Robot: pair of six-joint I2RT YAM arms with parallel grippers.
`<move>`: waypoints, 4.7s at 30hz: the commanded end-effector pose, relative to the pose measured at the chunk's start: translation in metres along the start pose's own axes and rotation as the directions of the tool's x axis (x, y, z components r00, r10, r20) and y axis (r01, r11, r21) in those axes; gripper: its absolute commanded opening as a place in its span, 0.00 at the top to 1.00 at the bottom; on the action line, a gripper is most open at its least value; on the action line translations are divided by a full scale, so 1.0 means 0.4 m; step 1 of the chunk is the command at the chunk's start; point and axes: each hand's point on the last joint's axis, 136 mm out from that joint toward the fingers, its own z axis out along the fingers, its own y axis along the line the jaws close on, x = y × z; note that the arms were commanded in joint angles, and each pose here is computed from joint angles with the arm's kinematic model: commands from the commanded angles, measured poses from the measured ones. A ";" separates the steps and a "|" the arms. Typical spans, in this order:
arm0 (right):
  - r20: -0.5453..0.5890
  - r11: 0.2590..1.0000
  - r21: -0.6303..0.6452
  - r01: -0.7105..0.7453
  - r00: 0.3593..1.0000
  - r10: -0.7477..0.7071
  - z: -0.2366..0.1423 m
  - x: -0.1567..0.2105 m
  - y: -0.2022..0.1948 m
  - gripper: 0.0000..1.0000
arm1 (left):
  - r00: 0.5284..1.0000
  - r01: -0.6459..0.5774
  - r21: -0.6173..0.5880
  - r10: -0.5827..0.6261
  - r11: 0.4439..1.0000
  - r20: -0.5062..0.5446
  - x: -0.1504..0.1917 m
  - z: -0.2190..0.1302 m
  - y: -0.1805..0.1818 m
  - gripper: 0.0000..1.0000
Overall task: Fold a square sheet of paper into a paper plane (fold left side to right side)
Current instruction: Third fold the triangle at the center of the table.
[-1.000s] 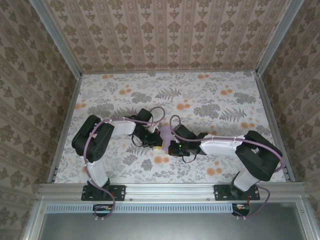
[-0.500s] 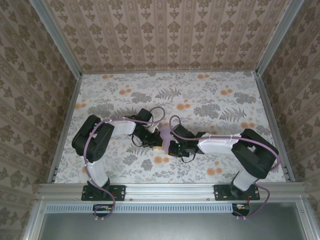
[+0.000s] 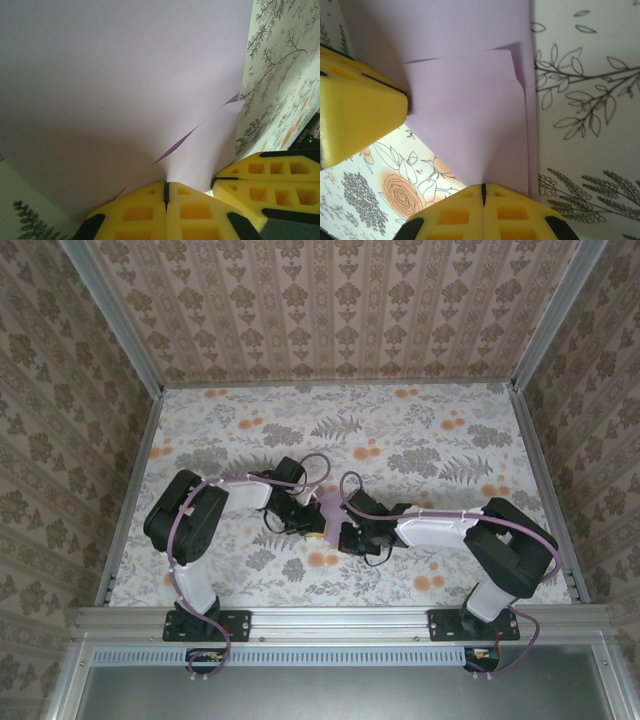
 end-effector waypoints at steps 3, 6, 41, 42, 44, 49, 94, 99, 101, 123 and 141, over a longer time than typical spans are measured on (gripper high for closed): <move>-0.102 0.991 0.128 -0.026 0.994 0.039 -0.017 0.089 -0.091 1.00 | 0.997 0.053 -0.143 -0.059 0.988 -0.039 0.039 0.016 0.085 0.96; -0.113 0.989 0.141 -0.032 0.992 0.048 -0.021 0.105 -0.106 1.00 | 0.997 0.054 -0.142 -0.060 0.988 -0.039 0.039 0.015 0.085 0.96; -0.021 0.999 0.033 -0.032 0.999 0.033 0.001 0.014 -0.014 1.00 | 0.999 0.030 -0.122 -0.032 0.992 -0.016 0.020 -0.001 0.050 0.96; -0.032 0.998 0.051 -0.040 0.999 0.041 0.006 0.021 -0.028 1.00 | 1.000 0.021 -0.118 -0.022 0.993 -0.004 0.015 -0.008 0.043 0.96; -0.046 0.995 0.084 -0.053 0.997 0.057 0.009 0.034 -0.052 1.00 | 1.000 0.000 -0.111 0.002 0.994 0.022 0.005 -0.023 0.024 0.94; -0.078 0.987 0.152 -0.059 0.994 0.071 0.006 0.066 -0.104 1.00 | 0.992 -0.086 -0.080 0.092 0.993 0.080 -0.004 -0.068 -0.041 0.93; -0.118 0.978 0.209 -0.024 0.992 0.049 0.000 0.085 -0.132 1.00 | 0.975 -0.217 -0.155 0.205 0.964 -0.092 0.048 0.052 -0.025 0.97; -0.126 0.977 0.214 -0.021 0.991 0.049 0.001 0.087 -0.134 1.00 | 0.975 -0.219 -0.197 0.204 0.956 -0.090 0.042 0.046 -0.003 0.98; -0.127 0.976 0.215 -0.022 0.991 0.050 0.001 0.088 -0.135 1.00 | 0.973 -0.224 -0.216 0.208 0.950 -0.097 0.046 0.042 0.008 0.98; -0.160 0.976 0.217 -0.022 0.985 0.058 0.005 0.107 -0.138 1.00 | 0.985 -0.172 -0.298 0.172 0.939 -0.024 -0.006 -0.082 0.109 0.98; 0.035 0.987 -0.021 0.160 0.987 -0.159 -0.084 -0.014 0.044 0.82 | 0.970 -0.153 -0.194 0.185 0.969 0.158 -0.040 -0.207 0.013 0.75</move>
